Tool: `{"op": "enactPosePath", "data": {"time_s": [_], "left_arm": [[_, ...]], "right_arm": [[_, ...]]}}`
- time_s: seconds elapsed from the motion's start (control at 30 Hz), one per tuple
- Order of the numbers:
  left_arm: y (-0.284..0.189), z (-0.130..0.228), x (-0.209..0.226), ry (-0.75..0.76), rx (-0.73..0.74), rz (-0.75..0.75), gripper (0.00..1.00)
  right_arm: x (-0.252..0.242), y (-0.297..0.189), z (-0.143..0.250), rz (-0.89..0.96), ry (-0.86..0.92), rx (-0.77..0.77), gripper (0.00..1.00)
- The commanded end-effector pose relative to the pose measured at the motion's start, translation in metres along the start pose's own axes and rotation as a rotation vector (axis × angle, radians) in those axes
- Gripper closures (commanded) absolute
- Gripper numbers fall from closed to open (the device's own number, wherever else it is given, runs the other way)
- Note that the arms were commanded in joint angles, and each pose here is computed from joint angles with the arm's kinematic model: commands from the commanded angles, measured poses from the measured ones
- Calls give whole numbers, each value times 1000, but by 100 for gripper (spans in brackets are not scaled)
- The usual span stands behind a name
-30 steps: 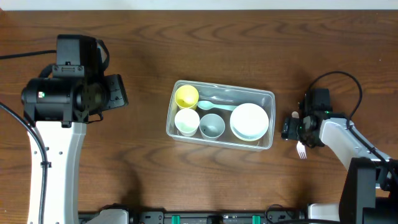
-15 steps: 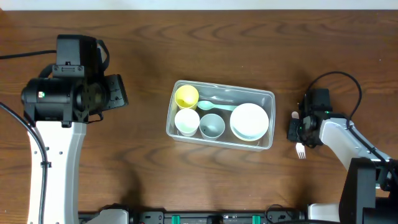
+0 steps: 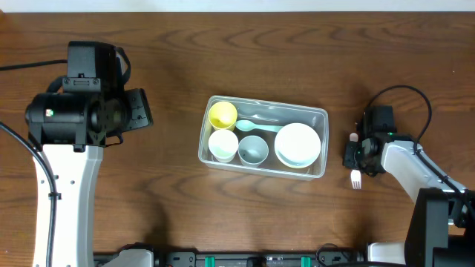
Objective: Pack container
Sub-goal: 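Move the right gripper back down to the white fork, then grasp the white fork with the right gripper and lift it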
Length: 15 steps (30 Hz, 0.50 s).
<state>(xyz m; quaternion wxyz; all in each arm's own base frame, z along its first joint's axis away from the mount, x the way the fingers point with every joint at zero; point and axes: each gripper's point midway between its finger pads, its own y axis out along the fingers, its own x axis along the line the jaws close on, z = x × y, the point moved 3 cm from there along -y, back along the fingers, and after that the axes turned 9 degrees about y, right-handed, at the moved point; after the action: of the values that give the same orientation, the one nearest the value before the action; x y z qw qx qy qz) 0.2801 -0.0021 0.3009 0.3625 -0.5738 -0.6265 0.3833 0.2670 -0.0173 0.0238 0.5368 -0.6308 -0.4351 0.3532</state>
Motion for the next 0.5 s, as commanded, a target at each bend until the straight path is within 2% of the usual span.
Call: {"op": "enactPosePath", "data": {"time_s": [0.0,0.2,0.37,0.47], "left_arm": [[-1,-2,2,-17,-4,-10,38],[-1,-2,2,-17,-4,-10,38],[-1,-2,2,-17,-4,-10,38],[-1,-2,2,-17,-4,-10,37]], "right_arm": [[-6,3,7,16,8,22,84],[-4,3,3,10,8,5,99],[3,-10,-18,-16,11,-68,99],[11,-39,-44,-44,13,-151,99]]}}
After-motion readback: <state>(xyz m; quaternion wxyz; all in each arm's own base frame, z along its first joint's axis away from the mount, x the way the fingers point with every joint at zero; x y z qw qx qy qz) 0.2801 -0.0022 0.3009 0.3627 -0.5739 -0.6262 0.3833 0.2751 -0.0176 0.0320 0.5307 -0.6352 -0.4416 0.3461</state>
